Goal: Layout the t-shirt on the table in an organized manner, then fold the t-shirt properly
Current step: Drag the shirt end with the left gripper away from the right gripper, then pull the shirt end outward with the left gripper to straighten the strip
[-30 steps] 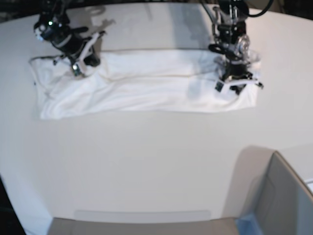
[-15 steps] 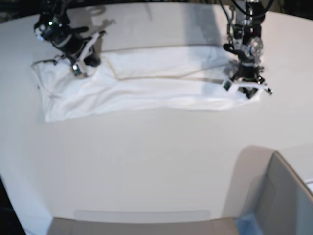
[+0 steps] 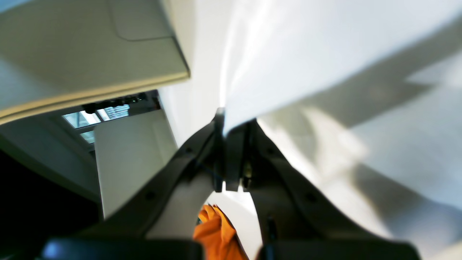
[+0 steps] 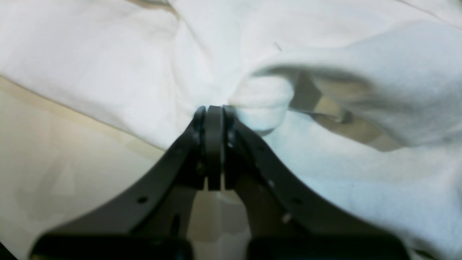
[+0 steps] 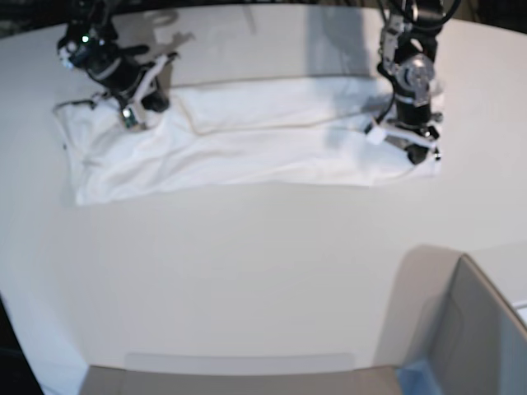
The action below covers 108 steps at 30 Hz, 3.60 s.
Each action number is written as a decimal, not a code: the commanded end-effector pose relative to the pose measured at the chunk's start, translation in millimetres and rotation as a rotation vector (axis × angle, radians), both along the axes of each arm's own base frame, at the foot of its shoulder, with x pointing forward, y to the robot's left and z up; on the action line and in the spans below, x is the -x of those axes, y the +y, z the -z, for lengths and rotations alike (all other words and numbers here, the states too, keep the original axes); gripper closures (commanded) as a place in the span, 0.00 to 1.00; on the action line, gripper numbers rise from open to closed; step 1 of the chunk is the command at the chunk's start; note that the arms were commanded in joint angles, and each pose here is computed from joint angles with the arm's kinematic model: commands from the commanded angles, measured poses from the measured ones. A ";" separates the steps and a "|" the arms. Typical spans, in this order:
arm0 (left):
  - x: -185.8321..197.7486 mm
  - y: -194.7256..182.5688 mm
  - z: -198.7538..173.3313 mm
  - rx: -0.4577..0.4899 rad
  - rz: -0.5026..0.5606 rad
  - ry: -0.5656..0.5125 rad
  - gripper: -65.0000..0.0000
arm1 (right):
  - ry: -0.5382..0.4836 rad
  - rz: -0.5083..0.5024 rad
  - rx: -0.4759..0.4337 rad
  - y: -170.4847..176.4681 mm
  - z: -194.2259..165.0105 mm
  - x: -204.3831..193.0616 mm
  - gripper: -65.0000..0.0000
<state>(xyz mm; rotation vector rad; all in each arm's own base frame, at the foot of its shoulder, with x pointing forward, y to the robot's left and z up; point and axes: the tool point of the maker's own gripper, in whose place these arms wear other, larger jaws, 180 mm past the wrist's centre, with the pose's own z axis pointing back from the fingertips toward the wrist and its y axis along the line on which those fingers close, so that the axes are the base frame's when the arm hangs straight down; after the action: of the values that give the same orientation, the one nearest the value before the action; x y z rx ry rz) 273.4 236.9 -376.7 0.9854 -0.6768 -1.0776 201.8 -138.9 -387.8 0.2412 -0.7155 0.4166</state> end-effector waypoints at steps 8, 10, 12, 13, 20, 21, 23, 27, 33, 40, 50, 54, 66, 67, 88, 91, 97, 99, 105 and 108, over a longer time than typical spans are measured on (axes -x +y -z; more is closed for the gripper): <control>2.1 3.9 -24.5 -0.049 0.006 -0.060 1.00 | -0.049 -0.017 -0.014 2.9 -11.0 -8.8 1.00; 2.1 5.1 -26.4 -0.088 0.015 -0.059 1.00 | -0.049 -0.017 -0.014 2.9 -11.0 -8.8 1.00; 7.9 4.9 -23.3 -0.115 0.022 -0.042 1.00 | -0.049 -0.017 -0.014 2.9 -11.0 -8.8 1.00; 10.9 4.6 -21.4 -0.124 0.027 -0.033 1.00 | -0.049 -0.017 -0.014 2.9 -11.0 -8.8 1.00; 27.1 -14.7 -21.4 -0.058 0.004 -0.035 1.00 | -0.049 -0.016 -0.012 2.0 -11.1 -8.8 1.00; 30.3 -19.0 -22.0 -0.043 0.000 -0.036 1.00 | -0.049 -0.016 -0.012 2.0 -11.1 -8.8 1.00; 34.6 -27.7 -22.6 -0.010 -0.011 -0.041 1.00 | -0.049 -0.017 -0.012 2.5 -11.1 -8.8 1.00; 37.3 -32.7 -19.3 0.012 -0.030 -0.035 1.00 | -0.049 -0.019 -0.013 3.1 -11.0 -8.8 1.00; 53.1 -18.4 -1.2 -0.006 -0.060 0.026 1.00 | -0.044 -0.020 -0.010 2.3 -10.1 -7.0 1.00; 60.2 8.8 -0.8 -0.039 -0.118 0.035 1.00 | -0.043 -0.021 -0.009 1.9 -9.8 -6.5 1.00; 69.4 5.4 3.6 -0.035 -0.111 0.057 1.00 | -0.043 -0.021 -0.009 1.9 -9.8 -6.5 1.00; 63.6 3.6 -11.2 -0.034 -0.106 0.016 1.00 | -0.043 -0.021 -0.009 1.9 -9.8 -6.5 1.00; 71.3 2.1 -11.8 -0.035 -0.102 0.027 1.00 | -0.043 -0.022 -0.011 2.8 -9.8 -6.4 1.00; 72.2 2.4 -9.7 -0.035 -0.103 0.033 1.00 | -0.043 -0.022 -0.011 2.8 -9.8 -6.4 1.00; 82.5 32.7 -36.5 -0.092 -0.175 -0.009 0.62 | -0.043 -0.021 -0.009 1.9 -9.8 -6.5 1.00; 84.5 44.2 -43.0 -0.115 -0.200 -0.020 0.62 | -0.043 -0.021 -0.009 1.9 -9.8 -6.5 1.00; 96.6 58.9 -43.0 -0.141 -0.236 0.000 0.62 | -0.043 -0.021 -0.009 1.9 -9.8 -6.5 1.00; 100.0 65.5 -44.3 -0.154 -0.252 0.003 0.62 | -0.043 -0.021 -0.009 1.9 -9.8 -6.5 1.00; 95.6 74.5 -57.6 -0.114 -0.290 -0.057 0.62 | -0.041 -0.020 -0.009 1.8 -9.3 -6.3 1.00; 64.6 58.3 -82.0 0.083 -0.295 -0.207 0.62 | -0.041 -0.022 -0.010 2.3 -9.3 -6.3 1.00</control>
<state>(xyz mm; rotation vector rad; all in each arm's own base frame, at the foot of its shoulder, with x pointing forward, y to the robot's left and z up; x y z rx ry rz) 199.9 294.6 -313.5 1.0399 -0.6618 -0.6923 203.9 -139.4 -386.8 0.2384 -0.7189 0.4234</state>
